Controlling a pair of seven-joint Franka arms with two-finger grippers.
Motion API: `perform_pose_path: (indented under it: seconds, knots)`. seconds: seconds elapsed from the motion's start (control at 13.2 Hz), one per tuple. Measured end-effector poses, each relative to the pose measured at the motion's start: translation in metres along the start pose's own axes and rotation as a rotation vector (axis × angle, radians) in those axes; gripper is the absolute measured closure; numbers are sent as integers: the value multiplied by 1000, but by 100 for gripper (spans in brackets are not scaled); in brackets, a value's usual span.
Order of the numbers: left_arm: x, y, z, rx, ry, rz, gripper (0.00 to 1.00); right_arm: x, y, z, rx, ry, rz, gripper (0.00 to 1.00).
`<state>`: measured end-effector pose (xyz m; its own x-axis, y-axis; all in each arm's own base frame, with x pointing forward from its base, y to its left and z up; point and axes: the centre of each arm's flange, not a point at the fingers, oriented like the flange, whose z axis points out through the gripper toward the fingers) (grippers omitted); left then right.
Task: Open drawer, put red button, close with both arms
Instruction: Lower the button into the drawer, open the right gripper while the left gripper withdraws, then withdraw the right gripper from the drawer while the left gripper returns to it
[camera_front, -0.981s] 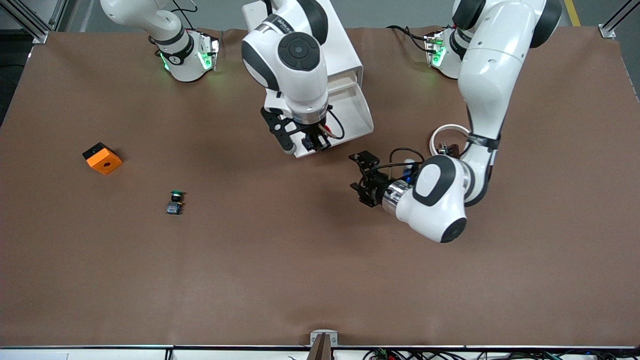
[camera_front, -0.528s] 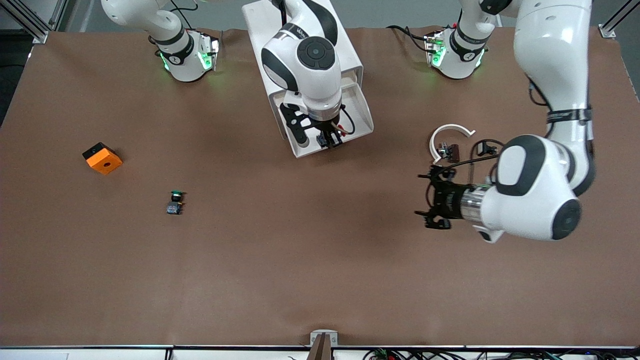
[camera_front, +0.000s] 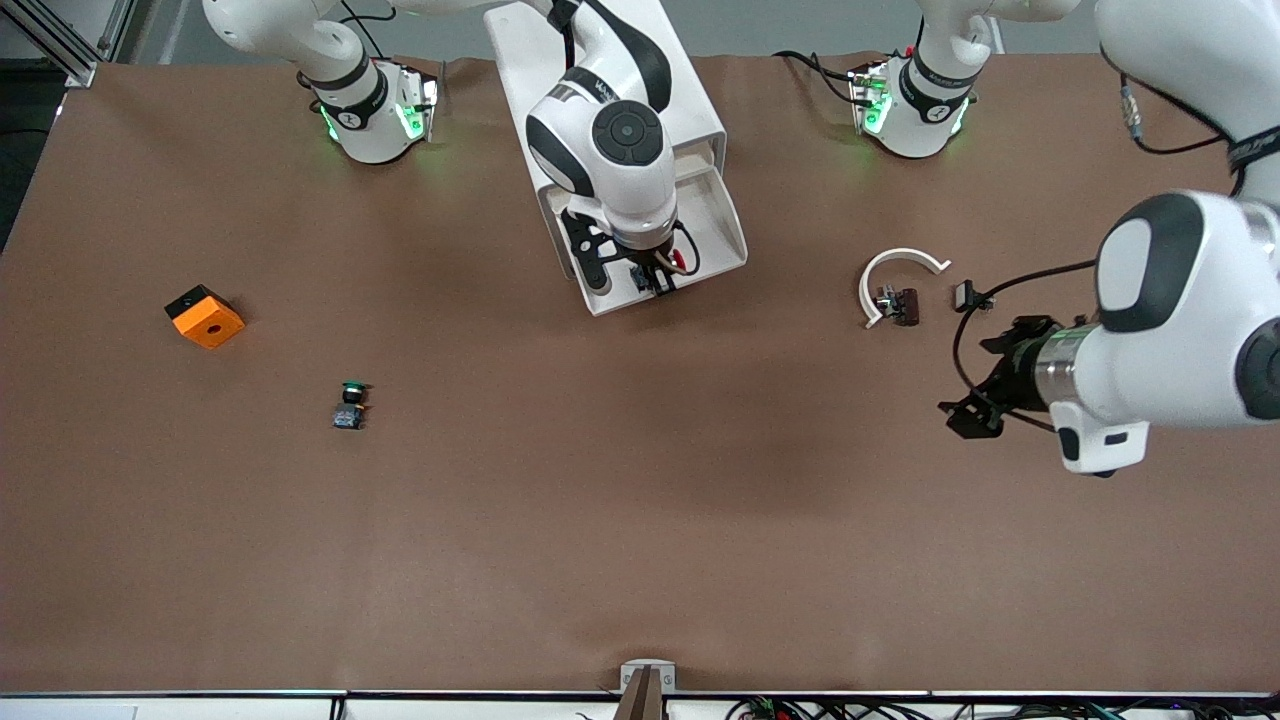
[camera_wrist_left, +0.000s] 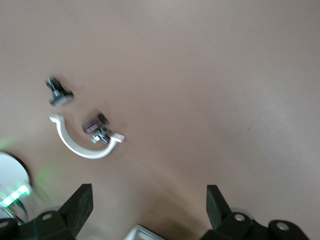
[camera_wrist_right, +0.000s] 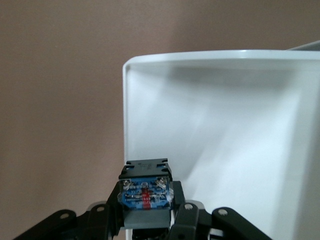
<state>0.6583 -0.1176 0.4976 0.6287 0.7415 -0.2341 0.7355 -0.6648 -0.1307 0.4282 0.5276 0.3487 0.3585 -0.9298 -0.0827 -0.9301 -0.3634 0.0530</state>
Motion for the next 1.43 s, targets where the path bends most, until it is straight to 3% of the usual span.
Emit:
perform_pose_path:
  seconds: [0.3, 0.53, 0.98, 1.43]
  knots:
    - [-27, -43, -73, -53, 82, 263, 0, 0, 6, 10, -20, 9, -2, 59]
    - [-37, -72, -106, -39, 154, 402, 0, -6, 10, 12, -23, 11, -9, 58]
    - [-15, -134, -119, -53, 160, 555, 0, -3, 15, -12, -58, 6, 17, 1]
    - [-34, -174, -112, -72, 203, 632, 0, 36, -2, -105, -60, -5, 62, 0]
